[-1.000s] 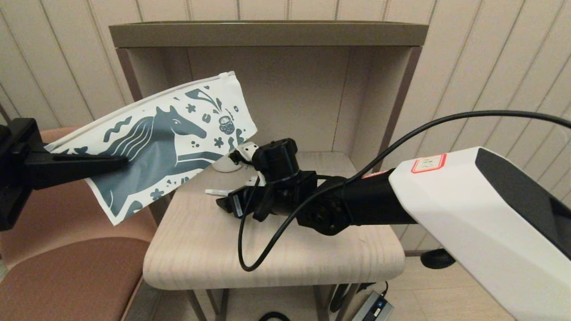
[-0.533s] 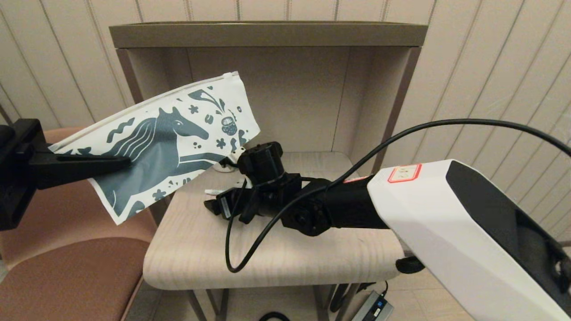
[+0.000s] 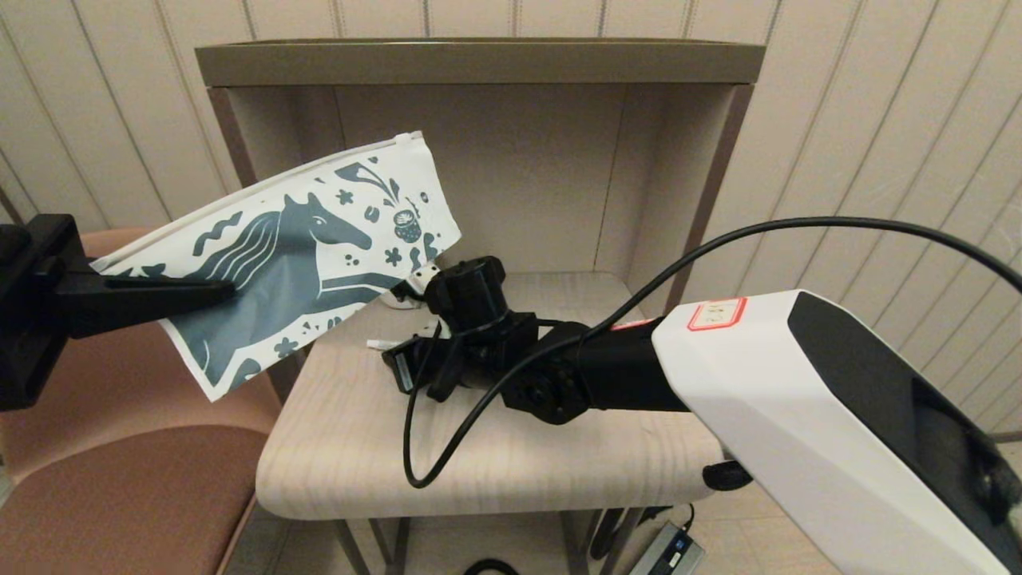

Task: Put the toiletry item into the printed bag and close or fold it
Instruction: Pick up the toothpaste

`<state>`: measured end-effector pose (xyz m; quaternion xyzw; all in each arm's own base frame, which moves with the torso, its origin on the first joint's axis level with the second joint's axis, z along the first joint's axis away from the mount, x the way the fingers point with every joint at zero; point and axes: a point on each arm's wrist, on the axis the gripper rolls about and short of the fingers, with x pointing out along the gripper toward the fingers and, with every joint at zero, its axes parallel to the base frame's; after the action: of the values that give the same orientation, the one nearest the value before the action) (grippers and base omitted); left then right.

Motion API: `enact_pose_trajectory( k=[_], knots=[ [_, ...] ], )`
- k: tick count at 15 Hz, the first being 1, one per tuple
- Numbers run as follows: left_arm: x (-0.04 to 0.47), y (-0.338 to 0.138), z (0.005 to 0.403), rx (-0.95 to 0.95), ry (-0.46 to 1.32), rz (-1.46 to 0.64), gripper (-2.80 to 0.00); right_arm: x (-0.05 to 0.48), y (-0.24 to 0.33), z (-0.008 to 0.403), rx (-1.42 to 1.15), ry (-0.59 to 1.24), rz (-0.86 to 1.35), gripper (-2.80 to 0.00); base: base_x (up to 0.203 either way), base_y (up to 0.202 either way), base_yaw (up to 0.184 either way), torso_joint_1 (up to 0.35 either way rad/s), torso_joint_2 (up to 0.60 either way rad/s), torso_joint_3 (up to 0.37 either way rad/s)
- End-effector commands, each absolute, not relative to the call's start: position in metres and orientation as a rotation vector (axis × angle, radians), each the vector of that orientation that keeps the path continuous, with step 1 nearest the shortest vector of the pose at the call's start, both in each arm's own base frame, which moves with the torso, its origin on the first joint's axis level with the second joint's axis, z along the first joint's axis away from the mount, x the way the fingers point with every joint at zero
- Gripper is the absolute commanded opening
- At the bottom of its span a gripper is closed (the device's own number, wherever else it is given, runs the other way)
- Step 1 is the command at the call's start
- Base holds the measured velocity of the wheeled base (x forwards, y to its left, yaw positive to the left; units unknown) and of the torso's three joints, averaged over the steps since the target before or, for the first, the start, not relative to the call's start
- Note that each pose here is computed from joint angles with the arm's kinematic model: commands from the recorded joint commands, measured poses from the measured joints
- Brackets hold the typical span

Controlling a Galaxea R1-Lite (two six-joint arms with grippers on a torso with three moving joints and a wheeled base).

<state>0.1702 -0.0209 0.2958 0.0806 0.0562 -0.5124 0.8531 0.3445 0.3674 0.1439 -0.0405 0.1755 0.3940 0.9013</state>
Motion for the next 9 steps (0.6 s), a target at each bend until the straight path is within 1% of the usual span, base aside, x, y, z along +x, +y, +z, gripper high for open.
enact_pose_trajectory(
  k=[1, 4, 9],
  knots=[
    [0.172, -0.021, 0.294, 0.166, 0.123, -1.085, -2.80, 0.345, 0.367, 0.141, -0.086, 0.373, 0.814, -2.80, 0.000, 0.000, 0.000, 0.000, 0.00, 0.000],
    [0.173, -0.021, 0.292, 0.162, 0.130, -1.086, -2.80, 0.344, 0.363, 0.143, -0.088, 0.376, 0.808, -2.80, 0.000, 0.000, 0.000, 0.000, 0.00, 0.000],
    [0.174, -0.021, 0.292, 0.158, 0.128, -1.084, -2.80, 0.339, 0.341, 0.162, -0.076, 0.374, 0.784, -2.80, 0.000, 0.000, 0.000, 0.000, 0.00, 0.000]
  ],
)
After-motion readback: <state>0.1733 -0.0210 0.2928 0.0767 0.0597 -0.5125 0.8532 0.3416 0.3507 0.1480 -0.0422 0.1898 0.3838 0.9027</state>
